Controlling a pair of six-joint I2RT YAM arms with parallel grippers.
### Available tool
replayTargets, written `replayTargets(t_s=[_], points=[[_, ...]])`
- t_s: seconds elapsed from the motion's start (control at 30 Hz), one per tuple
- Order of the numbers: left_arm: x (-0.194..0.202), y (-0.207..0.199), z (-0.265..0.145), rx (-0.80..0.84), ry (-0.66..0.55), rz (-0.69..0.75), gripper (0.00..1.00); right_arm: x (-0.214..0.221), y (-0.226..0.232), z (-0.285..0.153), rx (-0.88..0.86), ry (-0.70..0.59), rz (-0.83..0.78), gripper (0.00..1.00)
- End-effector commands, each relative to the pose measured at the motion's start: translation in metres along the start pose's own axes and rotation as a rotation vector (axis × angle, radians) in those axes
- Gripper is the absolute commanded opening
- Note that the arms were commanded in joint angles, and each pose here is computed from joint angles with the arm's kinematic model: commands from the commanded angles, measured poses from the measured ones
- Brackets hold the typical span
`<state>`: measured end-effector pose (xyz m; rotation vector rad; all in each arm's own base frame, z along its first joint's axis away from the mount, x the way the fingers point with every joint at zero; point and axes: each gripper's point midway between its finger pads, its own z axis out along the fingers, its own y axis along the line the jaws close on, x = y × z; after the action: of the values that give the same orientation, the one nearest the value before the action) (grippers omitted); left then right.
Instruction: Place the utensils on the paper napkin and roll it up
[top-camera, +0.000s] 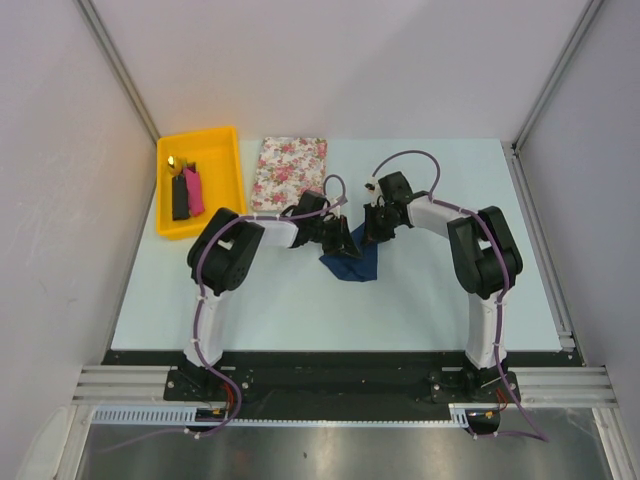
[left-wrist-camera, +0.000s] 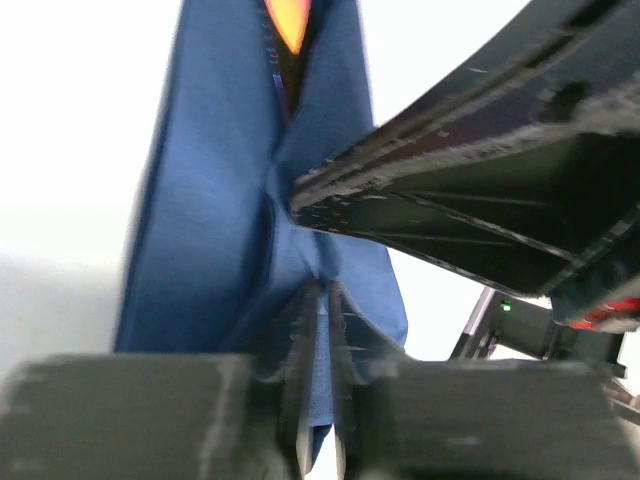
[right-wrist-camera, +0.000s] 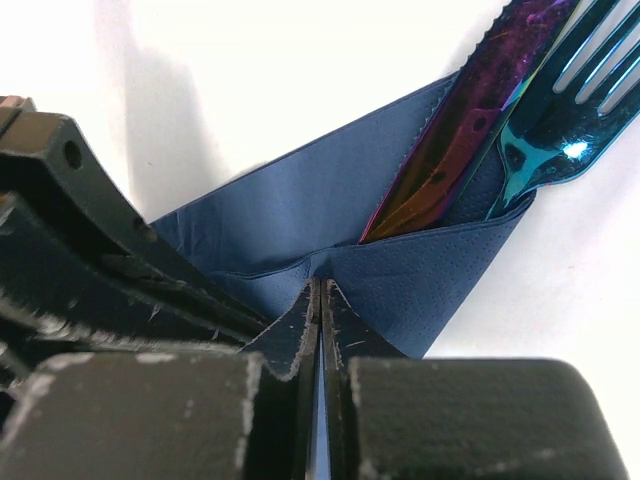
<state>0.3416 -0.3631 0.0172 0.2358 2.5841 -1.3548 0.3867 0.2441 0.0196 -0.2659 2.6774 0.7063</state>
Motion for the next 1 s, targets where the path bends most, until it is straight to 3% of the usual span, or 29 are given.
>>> replayTargets(t_s=[0.0, 0.17, 0.27, 0.5, 0.53, 0.67, 0.73, 0.83, 0.97], points=[[-0.010, -0.003, -0.018, -0.023, -0.073, 0.035, 0.23, 0.016, -0.019, 0.016, 0.061, 0.041, -0.025, 0.01], [-0.026, -0.026, -0.061, -0.010, -0.149, 0.078, 0.50, 0.025, -0.021, 0.018, 0.058, 0.059, -0.034, 0.01], [-0.021, -0.011, -0.082, -0.069, -0.168, 0.030, 0.60, 0.028, -0.023, 0.020, 0.057, 0.067, -0.036, 0.01], [0.015, 0.037, -0.103, -0.182, -0.105, -0.078, 0.71, 0.031, -0.025, 0.024, 0.059, 0.072, -0.038, 0.00], [0.015, 0.033, -0.103, -0.160, -0.103, -0.066, 0.70, 0.031, -0.026, 0.024, 0.059, 0.072, -0.038, 0.00], [0.004, -0.025, -0.101, 0.065, -0.132, 0.123, 0.50, 0.031, -0.025, 0.025, 0.055, 0.072, -0.040, 0.00], [0.014, -0.044, -0.098, 0.143, -0.091, 0.185, 0.43, 0.030, -0.025, 0.026, 0.052, 0.073, -0.040, 0.00], [0.028, -0.056, -0.092, 0.238, -0.044, 0.166, 0.29, 0.031, -0.026, 0.027, 0.051, 0.075, -0.036, 0.00], [0.046, -0.061, -0.082, 0.283, 0.001, 0.146, 0.20, 0.030, -0.025, 0.028, 0.050, 0.076, -0.028, 0.00]])
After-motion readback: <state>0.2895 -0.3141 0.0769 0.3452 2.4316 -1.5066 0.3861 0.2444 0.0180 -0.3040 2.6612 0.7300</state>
